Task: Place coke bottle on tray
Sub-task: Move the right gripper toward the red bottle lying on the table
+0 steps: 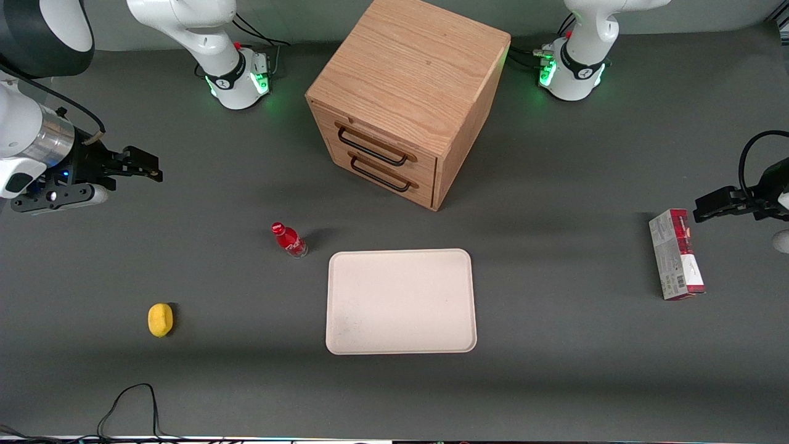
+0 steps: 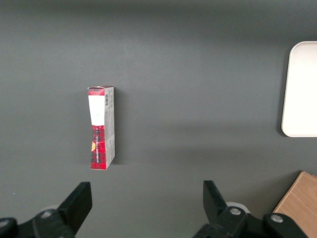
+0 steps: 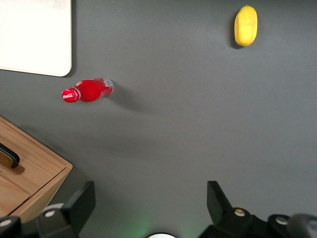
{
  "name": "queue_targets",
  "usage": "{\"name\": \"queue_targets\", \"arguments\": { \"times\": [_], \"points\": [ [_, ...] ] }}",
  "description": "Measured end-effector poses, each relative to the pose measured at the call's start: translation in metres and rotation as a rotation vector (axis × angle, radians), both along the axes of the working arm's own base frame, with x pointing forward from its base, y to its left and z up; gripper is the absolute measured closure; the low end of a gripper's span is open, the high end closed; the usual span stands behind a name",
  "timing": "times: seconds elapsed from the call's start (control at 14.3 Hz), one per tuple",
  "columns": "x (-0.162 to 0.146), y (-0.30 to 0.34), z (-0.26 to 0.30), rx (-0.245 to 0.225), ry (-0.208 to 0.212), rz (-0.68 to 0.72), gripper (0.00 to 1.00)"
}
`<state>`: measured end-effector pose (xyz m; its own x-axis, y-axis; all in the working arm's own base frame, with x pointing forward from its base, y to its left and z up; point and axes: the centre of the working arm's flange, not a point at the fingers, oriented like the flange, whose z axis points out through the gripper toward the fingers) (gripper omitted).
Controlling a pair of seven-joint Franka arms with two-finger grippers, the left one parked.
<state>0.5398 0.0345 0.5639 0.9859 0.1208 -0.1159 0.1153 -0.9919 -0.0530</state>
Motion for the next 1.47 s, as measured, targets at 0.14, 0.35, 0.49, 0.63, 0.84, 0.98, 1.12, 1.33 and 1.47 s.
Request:
{"name": "queue_targets", "arguments": {
  "times": [0.14, 0.35, 0.49, 0.63, 0.84, 0.98, 1.12, 1.33, 1.47],
  "points": [
    [0.000, 0.000, 0.001, 0.000, -0.001, 0.000, 0.00],
    [0.000, 0.000, 0.002, 0.000, -0.003, 0.000, 0.00],
    [0.001, 0.001, 0.001, 0.000, -0.001, 0.002, 0.00],
    [0.001, 0.003, -0.001, 0.000, 0.001, 0.005, 0.00],
    [0.001, 0.006, -0.001, 0.000, 0.003, 0.012, 0.00],
    [0.001, 0.011, -0.002, 0.002, 0.005, 0.019, 0.00],
    [0.000, 0.029, -0.002, 0.004, 0.004, 0.053, 0.00],
    [-0.002, 0.064, -0.001, 0.003, 0.003, 0.079, 0.00],
    [0.006, 0.087, -0.007, 0.007, 0.013, 0.034, 0.00]
  ]
}}
